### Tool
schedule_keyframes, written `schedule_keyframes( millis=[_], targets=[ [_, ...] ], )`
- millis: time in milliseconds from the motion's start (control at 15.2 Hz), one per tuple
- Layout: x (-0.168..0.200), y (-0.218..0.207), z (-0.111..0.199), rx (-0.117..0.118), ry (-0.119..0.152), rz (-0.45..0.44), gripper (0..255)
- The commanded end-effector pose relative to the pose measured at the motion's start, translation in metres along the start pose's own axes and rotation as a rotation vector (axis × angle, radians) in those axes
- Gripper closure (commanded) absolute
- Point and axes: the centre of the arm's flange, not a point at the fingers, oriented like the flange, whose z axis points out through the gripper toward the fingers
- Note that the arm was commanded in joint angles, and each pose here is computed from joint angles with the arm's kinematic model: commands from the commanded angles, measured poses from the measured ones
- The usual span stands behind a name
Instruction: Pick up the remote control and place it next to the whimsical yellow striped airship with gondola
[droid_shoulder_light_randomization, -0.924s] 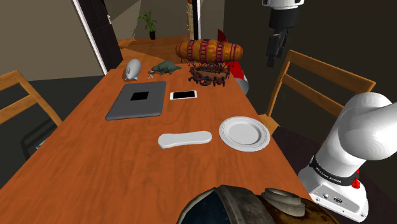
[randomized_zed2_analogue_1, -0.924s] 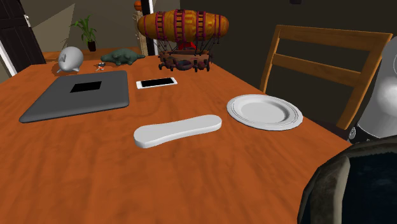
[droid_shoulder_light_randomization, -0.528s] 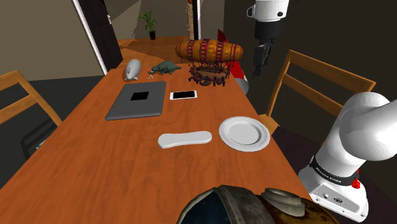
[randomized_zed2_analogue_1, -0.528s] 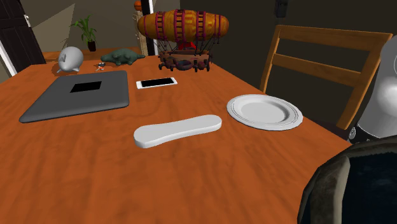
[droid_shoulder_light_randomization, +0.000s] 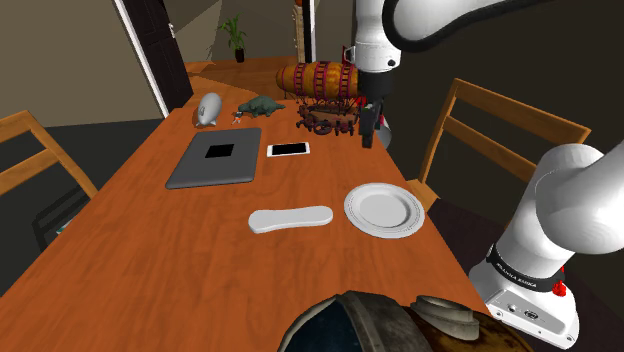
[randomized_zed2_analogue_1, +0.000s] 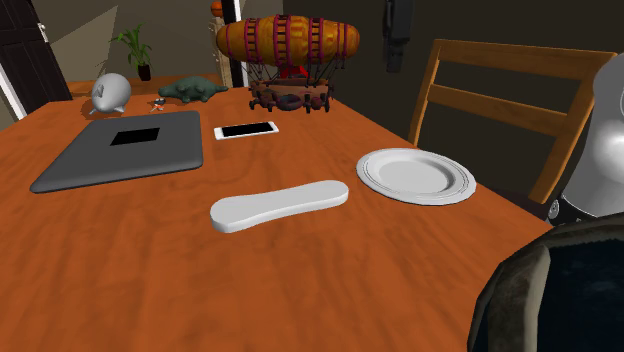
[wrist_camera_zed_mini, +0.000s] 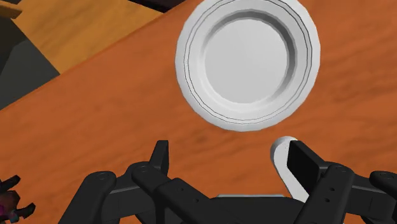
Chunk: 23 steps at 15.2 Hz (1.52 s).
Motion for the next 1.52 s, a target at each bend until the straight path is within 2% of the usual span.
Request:
schedule_keyframes(
  millis=[0, 1122, 1452],
  targets=[
    [0.016, -0.014, 0.014, 0.003, 0.005, -0.037, 0],
    [0.142, -0.154, 0.126, 0.022, 0.038, -0.347, 0],
    [0.144, -0.156, 0.148, 0.022, 0.038, -0.349, 0]
  ],
)
